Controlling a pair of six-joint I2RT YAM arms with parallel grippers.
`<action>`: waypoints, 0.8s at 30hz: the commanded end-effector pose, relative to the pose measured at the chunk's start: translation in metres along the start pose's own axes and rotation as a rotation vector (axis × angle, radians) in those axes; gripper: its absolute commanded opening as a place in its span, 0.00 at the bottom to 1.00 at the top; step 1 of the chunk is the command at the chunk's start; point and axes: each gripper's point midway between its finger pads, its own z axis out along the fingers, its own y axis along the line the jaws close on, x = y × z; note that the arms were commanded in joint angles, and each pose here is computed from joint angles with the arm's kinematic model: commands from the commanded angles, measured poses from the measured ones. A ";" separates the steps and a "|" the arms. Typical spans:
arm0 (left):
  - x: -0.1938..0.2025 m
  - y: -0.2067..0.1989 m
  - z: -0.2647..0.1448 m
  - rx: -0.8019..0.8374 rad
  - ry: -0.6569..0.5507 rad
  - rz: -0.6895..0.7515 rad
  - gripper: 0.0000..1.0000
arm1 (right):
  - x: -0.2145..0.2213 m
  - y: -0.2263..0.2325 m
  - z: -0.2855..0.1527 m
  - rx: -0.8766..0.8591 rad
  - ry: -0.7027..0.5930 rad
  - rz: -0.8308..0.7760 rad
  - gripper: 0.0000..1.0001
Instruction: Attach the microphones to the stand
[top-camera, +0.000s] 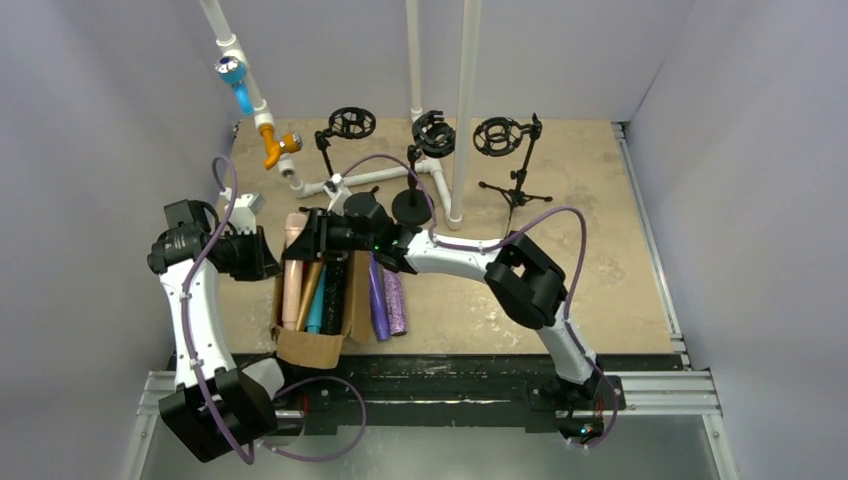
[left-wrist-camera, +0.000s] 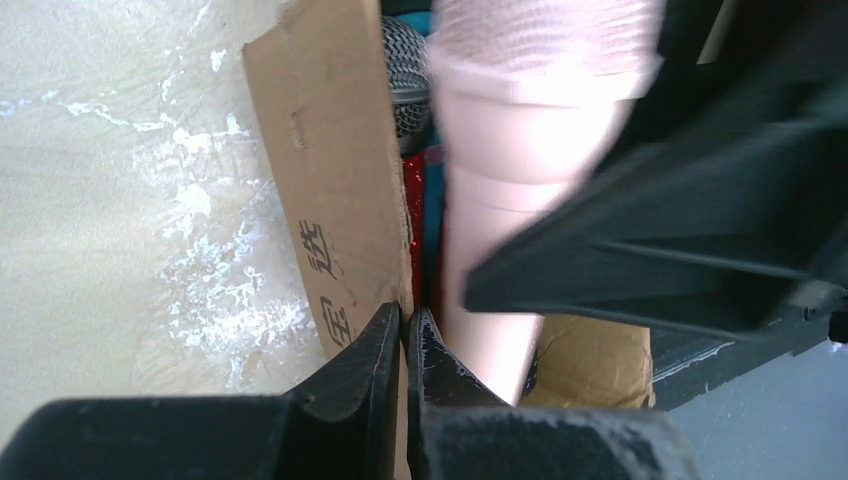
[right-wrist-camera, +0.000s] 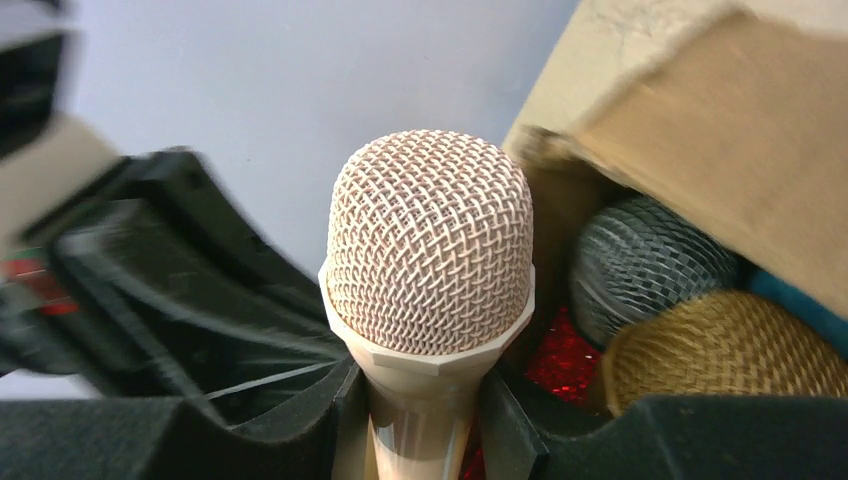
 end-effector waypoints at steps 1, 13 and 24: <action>-0.008 -0.002 -0.004 -0.029 -0.047 0.002 0.00 | -0.061 0.091 -0.050 -0.124 -0.182 -0.182 0.10; -0.008 0.012 -0.006 -0.113 -0.051 -0.024 0.00 | -0.064 0.061 -0.131 0.110 -0.053 -0.303 0.05; -0.017 0.004 -0.012 -0.106 -0.105 -0.050 0.00 | -0.002 -0.098 -0.217 0.562 0.015 -0.240 0.05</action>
